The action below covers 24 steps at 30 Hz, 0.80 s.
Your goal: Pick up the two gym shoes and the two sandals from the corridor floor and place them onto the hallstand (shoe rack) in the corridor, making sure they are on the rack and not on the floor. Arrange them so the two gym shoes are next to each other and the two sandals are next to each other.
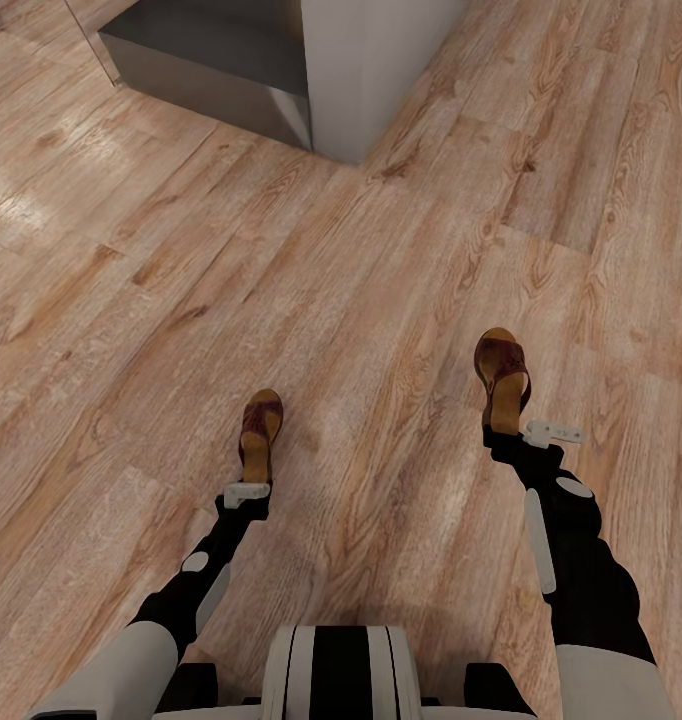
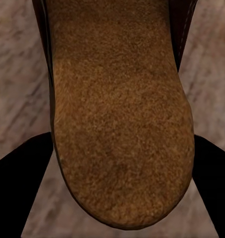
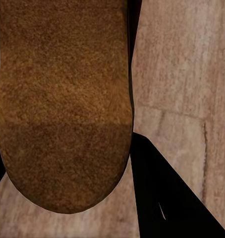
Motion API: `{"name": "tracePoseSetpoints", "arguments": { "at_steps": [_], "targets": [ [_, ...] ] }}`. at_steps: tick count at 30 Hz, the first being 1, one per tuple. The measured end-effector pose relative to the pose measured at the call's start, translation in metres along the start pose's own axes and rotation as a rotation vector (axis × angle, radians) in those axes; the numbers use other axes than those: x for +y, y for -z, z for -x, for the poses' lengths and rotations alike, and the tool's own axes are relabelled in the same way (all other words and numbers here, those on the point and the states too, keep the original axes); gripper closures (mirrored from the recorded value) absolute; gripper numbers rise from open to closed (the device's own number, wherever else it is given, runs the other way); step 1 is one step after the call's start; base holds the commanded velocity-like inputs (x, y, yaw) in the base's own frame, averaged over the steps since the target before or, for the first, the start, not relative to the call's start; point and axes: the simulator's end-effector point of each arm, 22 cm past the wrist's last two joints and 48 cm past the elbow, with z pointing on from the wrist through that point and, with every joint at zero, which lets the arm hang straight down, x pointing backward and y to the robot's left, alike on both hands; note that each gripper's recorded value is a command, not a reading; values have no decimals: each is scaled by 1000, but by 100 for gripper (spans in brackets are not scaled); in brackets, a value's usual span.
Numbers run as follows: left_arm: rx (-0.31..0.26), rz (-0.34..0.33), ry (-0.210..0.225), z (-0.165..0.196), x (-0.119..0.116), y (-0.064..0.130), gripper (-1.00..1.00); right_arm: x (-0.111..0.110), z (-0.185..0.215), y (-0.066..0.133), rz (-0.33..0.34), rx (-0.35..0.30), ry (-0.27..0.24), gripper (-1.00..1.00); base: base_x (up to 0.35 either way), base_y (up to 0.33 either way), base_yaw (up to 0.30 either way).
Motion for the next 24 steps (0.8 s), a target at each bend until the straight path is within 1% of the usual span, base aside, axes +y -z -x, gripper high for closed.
{"name": "tracePoseSetpoints", "arguments": {
  "at_steps": [24],
  "targets": [
    [-1,3,0,1,2,0,100,0,1,0,0,-3,0,100,0,0,0]
  ]
}}
